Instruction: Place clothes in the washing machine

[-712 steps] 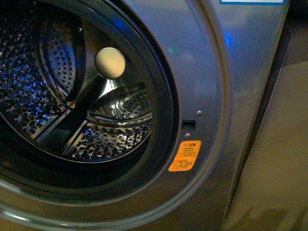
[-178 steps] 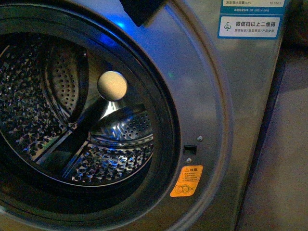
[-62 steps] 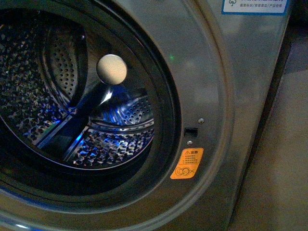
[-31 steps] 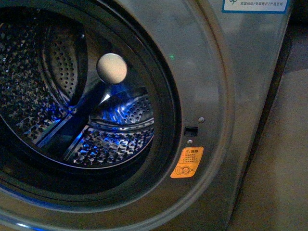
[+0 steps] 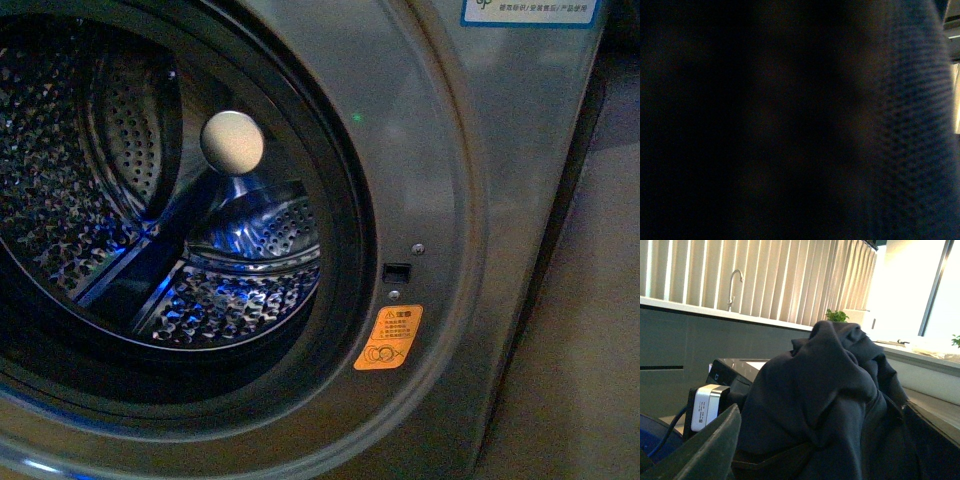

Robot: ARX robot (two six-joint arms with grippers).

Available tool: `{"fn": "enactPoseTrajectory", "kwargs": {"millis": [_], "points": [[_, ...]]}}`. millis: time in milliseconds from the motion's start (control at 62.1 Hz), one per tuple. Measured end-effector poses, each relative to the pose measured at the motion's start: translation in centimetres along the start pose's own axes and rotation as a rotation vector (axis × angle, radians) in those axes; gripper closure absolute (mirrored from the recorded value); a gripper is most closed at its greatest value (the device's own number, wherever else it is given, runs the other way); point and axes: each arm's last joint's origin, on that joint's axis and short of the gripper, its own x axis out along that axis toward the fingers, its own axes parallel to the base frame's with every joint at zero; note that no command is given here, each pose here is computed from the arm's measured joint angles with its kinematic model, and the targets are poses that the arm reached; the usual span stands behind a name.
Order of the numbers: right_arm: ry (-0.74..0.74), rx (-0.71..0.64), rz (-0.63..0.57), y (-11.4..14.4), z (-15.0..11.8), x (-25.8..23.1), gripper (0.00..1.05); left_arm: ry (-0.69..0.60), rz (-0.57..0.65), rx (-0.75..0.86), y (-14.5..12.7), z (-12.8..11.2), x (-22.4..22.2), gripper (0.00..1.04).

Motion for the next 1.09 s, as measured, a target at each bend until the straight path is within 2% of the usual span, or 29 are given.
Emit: {"fn": "enactPoseTrajectory", "kwargs": {"millis": [16,113,628,660,692,741,805,966,1095], "points": [[0.0,0.0,0.0,0.0,0.0,0.0,0.06,0.001,0.009,-0.002,0.3,-0.1,-0.3,0.82],[0.0,0.0,0.0,0.0,0.0,0.0,0.07,0.003,0.034,-0.019,1.4,-0.4,-1.9,0.91],[0.0,-0.001,-0.001,0.0,0.0,0.0,0.07,0.116,0.144,-0.028,5.7,-4.6,-11.6,0.92],[-0.021,-0.02,-0.057,0.1,0.0,0.0,0.07,0.119,0.156,-0.03,6.0,-4.7,-12.0,0.92],[-0.062,-0.049,-0.187,0.4,-0.1,-0.2,0.07,0.125,0.169,-0.03,6.3,-4.9,-12.6,0.92],[-0.071,-0.073,-0.359,0.6,-1.1,-1.2,0.07,0.136,0.179,-0.035,6.6,-5.2,-13.4,0.92],[-0.01,-0.074,-0.487,0.9,-3.2,-3.2,0.07,0.154,0.191,-0.035,6.9,-5.7,-14.5,0.92],[0.132,0.003,-0.598,1.5,-9.9,-8.2,0.07,0.205,0.207,-0.048,7.2,-7.3,-16.3,0.92],[0.2,0.07,-0.654,2.3,-13.7,-10.9,0.07,0.228,0.214,-0.048,7.2,-8.5,-16.8,0.92]]}}
